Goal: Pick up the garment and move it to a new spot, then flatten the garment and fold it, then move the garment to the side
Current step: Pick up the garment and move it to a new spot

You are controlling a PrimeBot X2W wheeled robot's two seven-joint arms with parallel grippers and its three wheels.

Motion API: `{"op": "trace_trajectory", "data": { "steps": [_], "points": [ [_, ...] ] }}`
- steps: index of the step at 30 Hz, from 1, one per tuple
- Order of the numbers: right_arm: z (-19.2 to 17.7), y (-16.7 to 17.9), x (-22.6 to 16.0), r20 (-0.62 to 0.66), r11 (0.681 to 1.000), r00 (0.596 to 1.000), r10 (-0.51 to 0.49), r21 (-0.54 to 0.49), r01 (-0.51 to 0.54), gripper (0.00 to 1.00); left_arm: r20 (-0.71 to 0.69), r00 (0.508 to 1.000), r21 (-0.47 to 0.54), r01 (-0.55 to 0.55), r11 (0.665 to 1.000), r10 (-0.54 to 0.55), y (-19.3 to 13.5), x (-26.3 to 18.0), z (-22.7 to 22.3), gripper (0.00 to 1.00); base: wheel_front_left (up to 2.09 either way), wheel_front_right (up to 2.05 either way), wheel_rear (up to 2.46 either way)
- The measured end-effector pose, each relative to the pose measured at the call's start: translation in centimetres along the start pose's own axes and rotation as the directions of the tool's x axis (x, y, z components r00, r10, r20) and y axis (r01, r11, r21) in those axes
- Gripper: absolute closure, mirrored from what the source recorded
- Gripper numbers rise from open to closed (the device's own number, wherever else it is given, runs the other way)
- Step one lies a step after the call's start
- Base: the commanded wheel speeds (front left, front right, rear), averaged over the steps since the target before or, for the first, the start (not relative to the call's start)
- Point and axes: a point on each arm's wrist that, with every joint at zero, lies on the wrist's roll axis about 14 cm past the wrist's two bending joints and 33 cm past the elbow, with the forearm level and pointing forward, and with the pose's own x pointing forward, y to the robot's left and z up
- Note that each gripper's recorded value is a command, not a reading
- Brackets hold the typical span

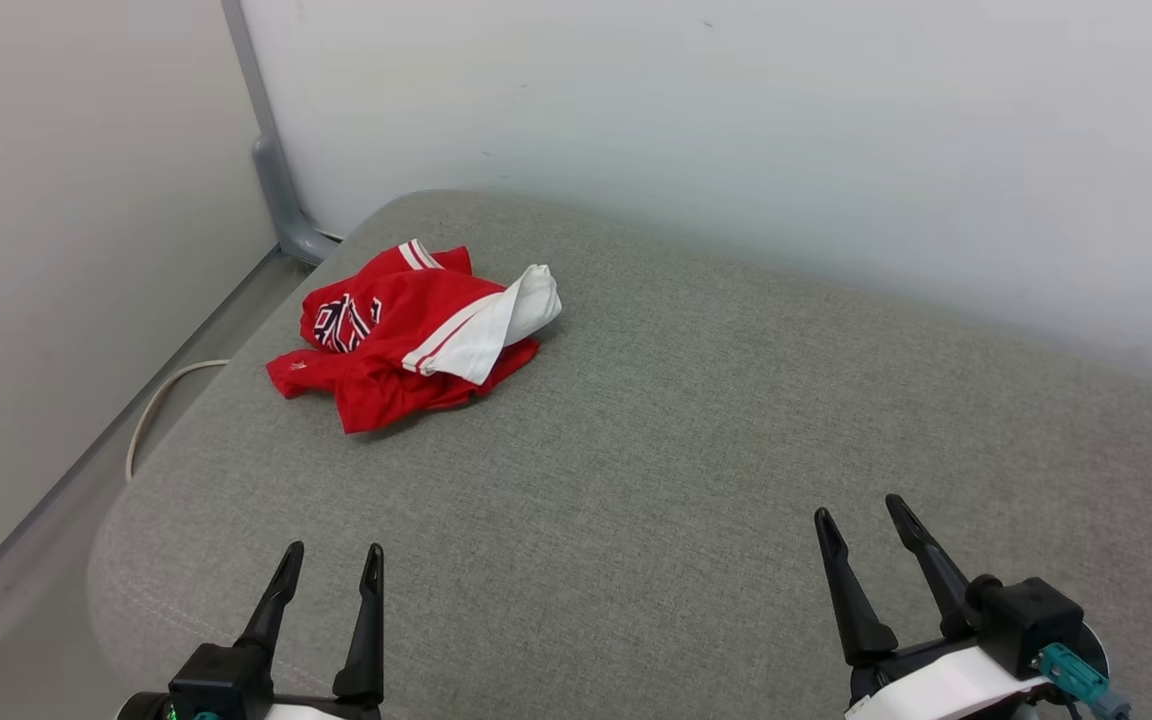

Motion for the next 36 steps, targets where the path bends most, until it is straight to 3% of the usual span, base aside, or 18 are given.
{"op": "trace_trajectory", "data": {
  "steps": [21,30,33,36],
  "points": [
    [-1.3,-0.2,0.4,-0.029,1.0,1.0,0.007,0.005,-0.007,0.0,-0.023,0.999,-0.011,-0.024,1.0,0.023,0.4,1.0,-0.5,0.0,0.0,0.0,0.0],
    [-3.0,-3.4,1.7,-0.049,0.998,0.998,-0.047,-0.037,0.045,0.0,0.033,0.999,0.046,-0.002,0.999,0.001,0.0,7.4,1.2,0.0,0.0,0.0,0.0],
    [-4.0,-4.8,1.8,-0.069,0.996,0.995,-0.074,-0.046,0.071,0.0,-0.077,0.997,0.048,-0.004,0.999,0.008,1.1,9.2,-2.2,0.0,0.0,0.0,0.0],
    [-5.2,-6.0,1.7,-0.094,0.994,0.991,-0.1,-0.058,0.095,0.0,-0.122,0.993,0.107,0.014,0.994,-0.001,2.6,12.9,-2.7,0.0,0.0,0.0,0.0]
  ]
}}
